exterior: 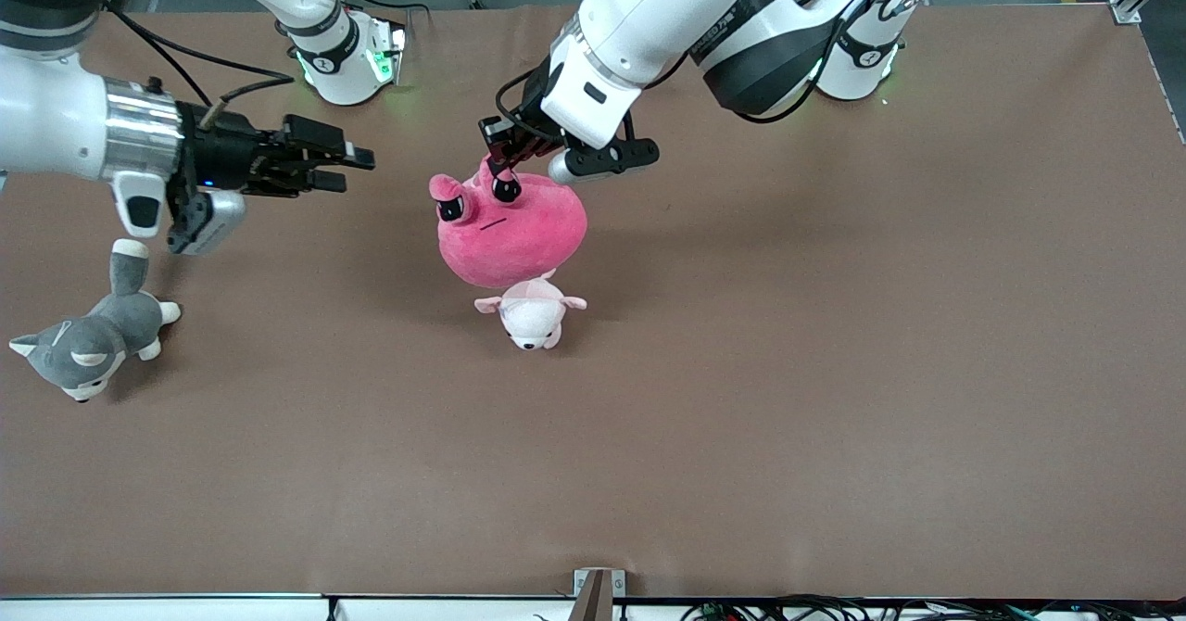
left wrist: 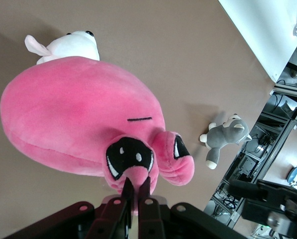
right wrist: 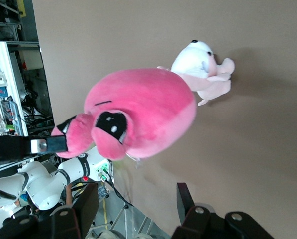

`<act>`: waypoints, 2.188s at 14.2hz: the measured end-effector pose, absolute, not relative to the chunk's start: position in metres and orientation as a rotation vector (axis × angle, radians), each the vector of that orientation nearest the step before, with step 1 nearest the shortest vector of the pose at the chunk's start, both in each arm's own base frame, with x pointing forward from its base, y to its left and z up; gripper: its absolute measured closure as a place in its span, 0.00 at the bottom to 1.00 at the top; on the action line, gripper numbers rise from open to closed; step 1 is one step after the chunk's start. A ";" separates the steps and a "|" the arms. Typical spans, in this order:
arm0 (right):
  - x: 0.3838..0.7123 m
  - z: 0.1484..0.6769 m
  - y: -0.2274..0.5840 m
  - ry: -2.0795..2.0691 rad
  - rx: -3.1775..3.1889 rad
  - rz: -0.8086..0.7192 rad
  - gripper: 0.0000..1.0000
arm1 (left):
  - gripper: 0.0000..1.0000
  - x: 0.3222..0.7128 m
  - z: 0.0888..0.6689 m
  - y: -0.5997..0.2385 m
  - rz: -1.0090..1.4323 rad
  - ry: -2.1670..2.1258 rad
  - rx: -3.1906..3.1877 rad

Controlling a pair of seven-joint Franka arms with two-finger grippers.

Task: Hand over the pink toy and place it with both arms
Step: 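Hold the pink toy with the left gripper while the right gripper reaches it, then grasp the pink toy with the right gripper and open the left gripper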

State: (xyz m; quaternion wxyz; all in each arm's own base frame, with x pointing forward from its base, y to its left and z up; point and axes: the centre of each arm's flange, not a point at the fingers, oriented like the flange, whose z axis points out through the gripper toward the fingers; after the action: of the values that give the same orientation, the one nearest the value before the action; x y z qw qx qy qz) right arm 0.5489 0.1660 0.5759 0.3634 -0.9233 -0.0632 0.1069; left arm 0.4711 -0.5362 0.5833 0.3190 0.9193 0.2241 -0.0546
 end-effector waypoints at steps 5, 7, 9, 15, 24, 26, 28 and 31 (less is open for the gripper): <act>0.553 0.563 0.199 -0.188 -2.383 0.256 0.29 | 0.94 0.469 0.585 -0.538 -0.144 0.586 2.414; 0.553 0.558 0.209 -0.196 -2.379 0.266 0.30 | 0.94 0.468 0.585 -0.539 -0.144 0.584 2.415; 0.551 0.555 0.226 -0.217 -2.374 0.261 0.30 | 0.94 0.468 0.585 -0.539 -0.145 0.584 2.415; 0.549 0.549 0.248 -0.237 -2.378 0.256 0.30 | 0.94 0.470 0.584 -0.539 -0.144 0.587 2.413; 0.555 0.538 0.241 -0.234 -2.431 0.250 0.30 | 0.94 0.471 0.579 -0.541 -0.149 0.589 2.411; 0.555 0.536 0.241 -0.238 -2.444 0.249 0.30 | 0.94 0.471 0.579 -0.541 -0.149 0.589 2.411; 0.555 0.536 0.241 -0.240 -2.447 0.249 0.30 | 0.94 0.471 0.579 -0.541 -0.149 0.588 2.411; 0.554 0.536 0.245 -0.249 -2.446 0.250 0.31 | 0.94 0.471 0.579 -0.541 -0.149 0.588 2.411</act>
State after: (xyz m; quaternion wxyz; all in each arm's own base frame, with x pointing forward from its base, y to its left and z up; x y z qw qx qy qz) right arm 0.5535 0.2452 0.5360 0.3288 -0.9347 -0.0951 0.0955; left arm 0.4707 -0.5411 0.5794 0.3218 0.9182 0.2239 -0.0568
